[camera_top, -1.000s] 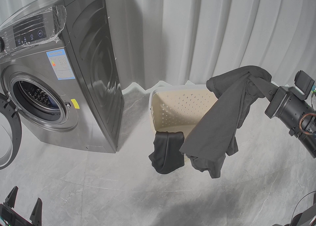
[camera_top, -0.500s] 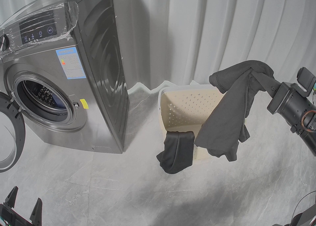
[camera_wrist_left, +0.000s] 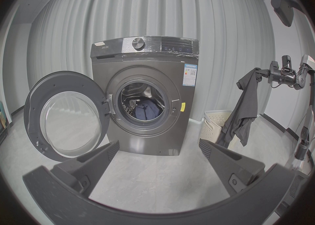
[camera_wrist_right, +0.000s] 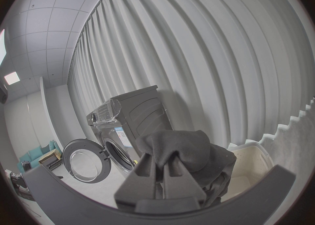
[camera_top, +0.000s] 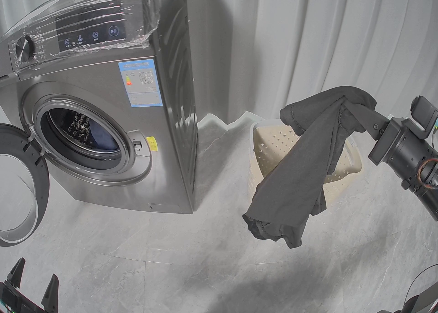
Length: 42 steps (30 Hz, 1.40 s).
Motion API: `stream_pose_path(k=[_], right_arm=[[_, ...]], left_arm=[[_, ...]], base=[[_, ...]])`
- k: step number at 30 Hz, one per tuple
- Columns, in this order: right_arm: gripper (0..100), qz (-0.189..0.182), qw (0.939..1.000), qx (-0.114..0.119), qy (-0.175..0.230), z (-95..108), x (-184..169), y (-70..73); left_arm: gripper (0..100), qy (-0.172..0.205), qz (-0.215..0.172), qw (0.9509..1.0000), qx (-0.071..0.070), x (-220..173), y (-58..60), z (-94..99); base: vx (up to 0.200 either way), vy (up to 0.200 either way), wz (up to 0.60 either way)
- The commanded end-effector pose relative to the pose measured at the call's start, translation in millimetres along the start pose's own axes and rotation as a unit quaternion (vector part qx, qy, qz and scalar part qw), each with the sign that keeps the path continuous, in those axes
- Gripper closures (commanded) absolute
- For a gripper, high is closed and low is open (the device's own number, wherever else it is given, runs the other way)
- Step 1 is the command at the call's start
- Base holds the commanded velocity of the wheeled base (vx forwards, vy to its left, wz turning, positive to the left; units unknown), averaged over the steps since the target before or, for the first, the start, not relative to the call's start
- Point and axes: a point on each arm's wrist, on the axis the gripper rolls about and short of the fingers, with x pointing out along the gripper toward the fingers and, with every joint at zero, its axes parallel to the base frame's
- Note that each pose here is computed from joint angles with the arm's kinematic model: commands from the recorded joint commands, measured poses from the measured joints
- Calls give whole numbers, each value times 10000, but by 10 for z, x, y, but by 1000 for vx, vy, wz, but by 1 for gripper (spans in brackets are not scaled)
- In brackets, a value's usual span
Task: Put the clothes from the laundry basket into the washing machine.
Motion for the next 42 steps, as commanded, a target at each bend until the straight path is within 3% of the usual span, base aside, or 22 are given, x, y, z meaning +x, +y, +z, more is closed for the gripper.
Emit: stream_pose_path(k=[1, 19, 25, 34, 42], right_arm=[[100, 67, 10000, -48, -7, -3, -2, 14], [100, 169, 9998, -82, 27, -56, 8, 19], [100, 159, 9998, -74, 87, -89, 11, 13], [100, 145, 9997, -76, 162, -128, 20, 7], [100, 121, 9996, -79, 251, -175, 33, 0]], left_arm=[[0, -8, 7, 10000, -2, -1, 2, -44], [0, -8, 7, 10000, -9, -1, 2, -44], [0, -8, 7, 10000, -2, -1, 2, -44], [0, -8, 7, 10000, -9, -1, 2, -44], [0, -8, 7, 10000, -2, -1, 2, -44]], base=[[0, 200, 0], [0, 200, 0], [0, 0, 0], [-200, 0, 0], [0, 0, 0]])
